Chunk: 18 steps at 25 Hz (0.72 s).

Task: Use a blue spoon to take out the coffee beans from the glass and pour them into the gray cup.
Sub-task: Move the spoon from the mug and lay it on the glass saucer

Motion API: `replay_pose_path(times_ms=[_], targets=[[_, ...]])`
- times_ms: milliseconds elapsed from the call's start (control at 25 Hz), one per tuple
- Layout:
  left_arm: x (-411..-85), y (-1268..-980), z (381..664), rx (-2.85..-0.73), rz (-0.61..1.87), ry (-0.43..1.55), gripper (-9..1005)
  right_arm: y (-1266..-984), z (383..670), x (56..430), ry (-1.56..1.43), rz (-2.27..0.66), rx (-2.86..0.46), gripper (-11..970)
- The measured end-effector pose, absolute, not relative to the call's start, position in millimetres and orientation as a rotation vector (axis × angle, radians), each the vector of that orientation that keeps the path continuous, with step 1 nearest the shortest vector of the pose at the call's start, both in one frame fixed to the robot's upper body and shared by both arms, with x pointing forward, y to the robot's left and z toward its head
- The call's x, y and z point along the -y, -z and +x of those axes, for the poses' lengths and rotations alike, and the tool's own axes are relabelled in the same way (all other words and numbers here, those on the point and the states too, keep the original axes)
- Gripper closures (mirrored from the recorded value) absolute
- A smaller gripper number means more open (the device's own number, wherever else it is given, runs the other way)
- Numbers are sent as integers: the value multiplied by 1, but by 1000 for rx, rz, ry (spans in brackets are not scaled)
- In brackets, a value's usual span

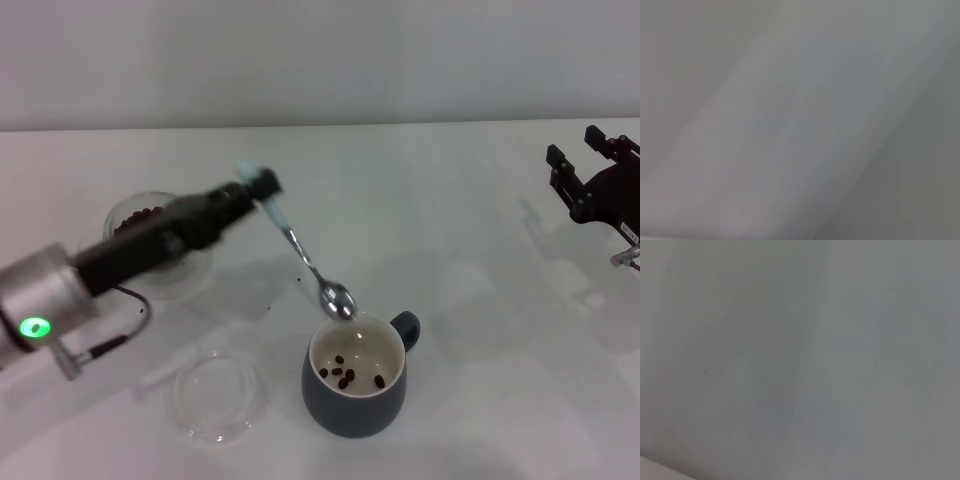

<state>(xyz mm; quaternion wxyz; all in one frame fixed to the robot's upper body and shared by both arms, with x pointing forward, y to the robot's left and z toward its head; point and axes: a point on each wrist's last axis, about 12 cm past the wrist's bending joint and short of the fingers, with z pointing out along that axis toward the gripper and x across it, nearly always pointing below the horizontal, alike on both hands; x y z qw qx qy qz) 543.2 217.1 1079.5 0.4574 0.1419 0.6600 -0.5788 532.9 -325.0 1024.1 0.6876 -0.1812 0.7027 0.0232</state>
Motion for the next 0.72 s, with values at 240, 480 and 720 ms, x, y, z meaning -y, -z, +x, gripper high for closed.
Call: replay_pose_path(times_ms=[240, 480, 720], targets=[[-257, -1087, 529, -1541, 176, 1464, 867, -1024, 533, 325, -51, -408, -1573, 446], [-284, -1069, 506, -1604, 67, 1423, 867, -1024, 533, 325, -53, -411, -1572, 445], [-302, -1046, 478, -1686, -24, 1358, 867, -1024, 533, 323, -57, -412, -1573, 446]])
